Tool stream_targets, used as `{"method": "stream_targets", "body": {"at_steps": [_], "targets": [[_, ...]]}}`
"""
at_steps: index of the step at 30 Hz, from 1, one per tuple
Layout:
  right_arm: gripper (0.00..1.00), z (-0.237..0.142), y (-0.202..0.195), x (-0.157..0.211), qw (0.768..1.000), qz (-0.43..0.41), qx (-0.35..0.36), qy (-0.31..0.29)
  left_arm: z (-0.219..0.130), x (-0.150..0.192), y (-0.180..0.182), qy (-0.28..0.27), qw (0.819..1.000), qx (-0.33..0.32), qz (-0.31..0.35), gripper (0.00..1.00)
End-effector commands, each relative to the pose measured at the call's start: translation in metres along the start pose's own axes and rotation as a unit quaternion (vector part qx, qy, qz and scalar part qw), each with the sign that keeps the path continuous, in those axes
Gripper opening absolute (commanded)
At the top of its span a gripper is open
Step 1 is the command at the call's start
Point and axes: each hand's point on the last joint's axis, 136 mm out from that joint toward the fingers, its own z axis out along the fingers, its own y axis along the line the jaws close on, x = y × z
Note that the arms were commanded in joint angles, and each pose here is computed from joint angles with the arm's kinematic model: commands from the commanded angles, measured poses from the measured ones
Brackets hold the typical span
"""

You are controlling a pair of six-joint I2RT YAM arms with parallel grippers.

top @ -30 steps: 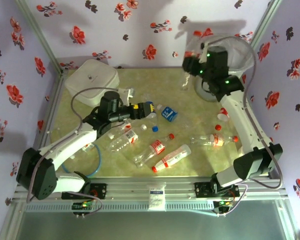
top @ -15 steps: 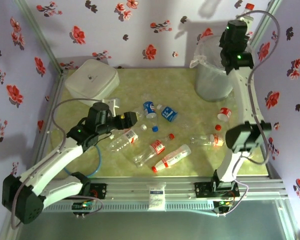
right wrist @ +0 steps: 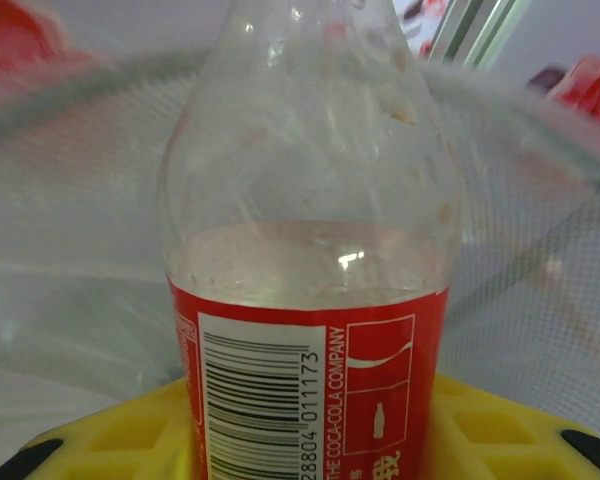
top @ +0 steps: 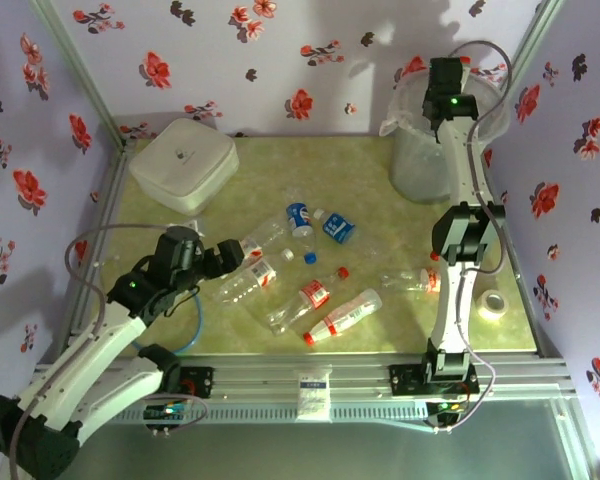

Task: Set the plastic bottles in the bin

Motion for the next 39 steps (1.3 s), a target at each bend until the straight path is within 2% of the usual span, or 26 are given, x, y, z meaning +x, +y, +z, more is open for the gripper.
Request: {"method": "stream_targets", "body": {"at_steps": [1, 4, 8, 15, 21, 25, 29, 33, 36, 39], "targets": [[0.44, 0.009, -0.002, 0.018, 0.999, 0.012, -0.016, 0.041, -0.001, 0.004, 0.019, -0.001, 0.999, -0.036, -0.026, 0.89], [0.46, 0.026, -0.003, 0.038, 0.997, 0.016, -0.019, 0.072, -0.003, 0.002, 0.027, -0.009, 0.997, -0.043, -0.055, 0.88], [0.50, 0.045, -0.003, 0.057, 0.994, 0.031, -0.027, 0.099, -0.012, -0.005, 0.043, -0.048, 0.991, -0.047, -0.119, 0.87], [0.80, 0.055, -0.007, 0.067, 0.992, 0.034, -0.038, 0.115, -0.028, 0.000, 0.082, -0.101, 0.968, -0.080, -0.213, 0.90], [0.98, 0.045, -0.013, 0.052, 0.994, 0.029, -0.041, 0.100, -0.024, 0.001, 0.092, -0.127, 0.957, -0.070, -0.251, 0.98], [0.99, 0.021, -0.016, 0.027, 0.995, 0.034, -0.053, 0.071, -0.022, 0.000, 0.101, -0.138, 0.948, -0.091, -0.272, 1.00], [0.99, -0.023, -0.024, -0.013, 0.996, 0.052, -0.068, 0.012, -0.019, 0.002, 0.114, -0.158, 0.928, -0.107, -0.319, 1.00], [0.99, -0.066, -0.025, -0.041, 0.993, 0.060, -0.088, -0.044, -0.001, 0.005, 0.114, -0.149, 0.915, -0.099, -0.361, 1.00], [0.99, -0.097, -0.022, -0.052, 0.991, 0.053, -0.100, -0.066, -0.004, 0.001, 0.115, -0.137, 0.923, -0.141, -0.332, 1.00], [0.99, -0.125, -0.013, -0.055, 0.989, 0.037, -0.117, -0.079, -0.018, -0.004, 0.121, -0.131, 0.922, -0.196, -0.308, 1.00]]}}
